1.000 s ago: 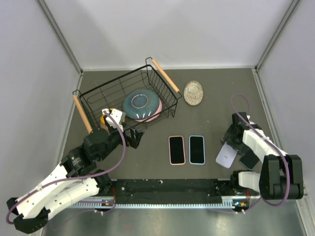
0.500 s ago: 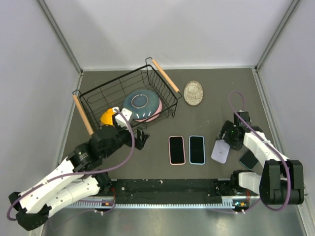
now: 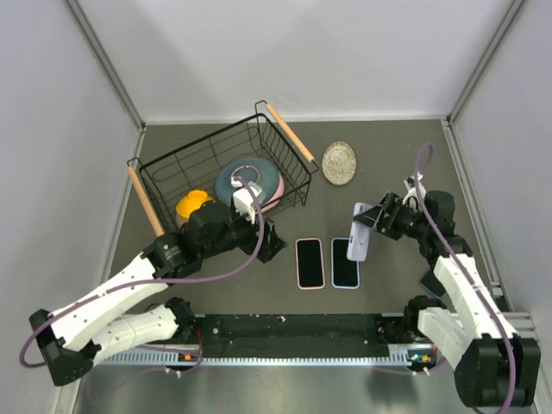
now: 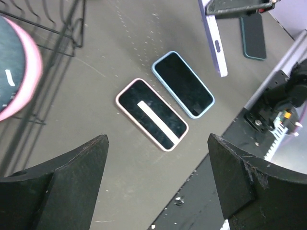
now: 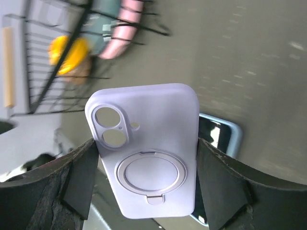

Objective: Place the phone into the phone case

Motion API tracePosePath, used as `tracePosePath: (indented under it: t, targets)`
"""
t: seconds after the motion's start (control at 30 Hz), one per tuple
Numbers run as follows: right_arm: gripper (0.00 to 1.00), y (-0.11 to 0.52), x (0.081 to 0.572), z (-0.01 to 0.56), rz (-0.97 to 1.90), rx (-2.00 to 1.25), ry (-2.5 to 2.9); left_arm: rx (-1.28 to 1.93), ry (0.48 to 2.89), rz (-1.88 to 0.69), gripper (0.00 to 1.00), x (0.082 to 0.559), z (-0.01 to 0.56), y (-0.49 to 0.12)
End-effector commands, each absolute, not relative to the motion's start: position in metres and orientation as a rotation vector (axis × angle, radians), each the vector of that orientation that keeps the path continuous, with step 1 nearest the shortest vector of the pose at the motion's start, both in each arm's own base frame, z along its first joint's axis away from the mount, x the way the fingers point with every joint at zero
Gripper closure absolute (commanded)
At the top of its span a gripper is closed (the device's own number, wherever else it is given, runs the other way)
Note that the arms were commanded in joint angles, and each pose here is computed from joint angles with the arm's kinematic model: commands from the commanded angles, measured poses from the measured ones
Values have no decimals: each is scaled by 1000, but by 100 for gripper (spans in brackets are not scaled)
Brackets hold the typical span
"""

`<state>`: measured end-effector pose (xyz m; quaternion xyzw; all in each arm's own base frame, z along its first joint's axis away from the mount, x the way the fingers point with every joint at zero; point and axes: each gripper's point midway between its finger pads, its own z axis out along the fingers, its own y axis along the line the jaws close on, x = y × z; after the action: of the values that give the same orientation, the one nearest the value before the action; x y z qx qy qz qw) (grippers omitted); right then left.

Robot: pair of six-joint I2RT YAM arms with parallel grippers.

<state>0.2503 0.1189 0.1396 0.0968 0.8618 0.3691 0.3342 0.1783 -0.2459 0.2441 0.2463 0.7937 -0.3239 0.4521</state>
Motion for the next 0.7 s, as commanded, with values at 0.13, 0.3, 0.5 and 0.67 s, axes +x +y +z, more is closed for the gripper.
tracePosePath:
  t: [0.13,0.3,0.5,0.67]
  targets:
    - [47,171,204,267,1548,-133,1652,609,1903,-1116,19,163,297,-289]
    - [46,175,171,300,1707,-208,1504,583,1860,-1357,24,150,316,-316]
    - [46,171,141,336,1851,-261,1281,651,1812,-1592,31,137,325,-345]
    - [46,175,131,344,1849,-332,1269,674,1793,-1688,33,136,328,-360]
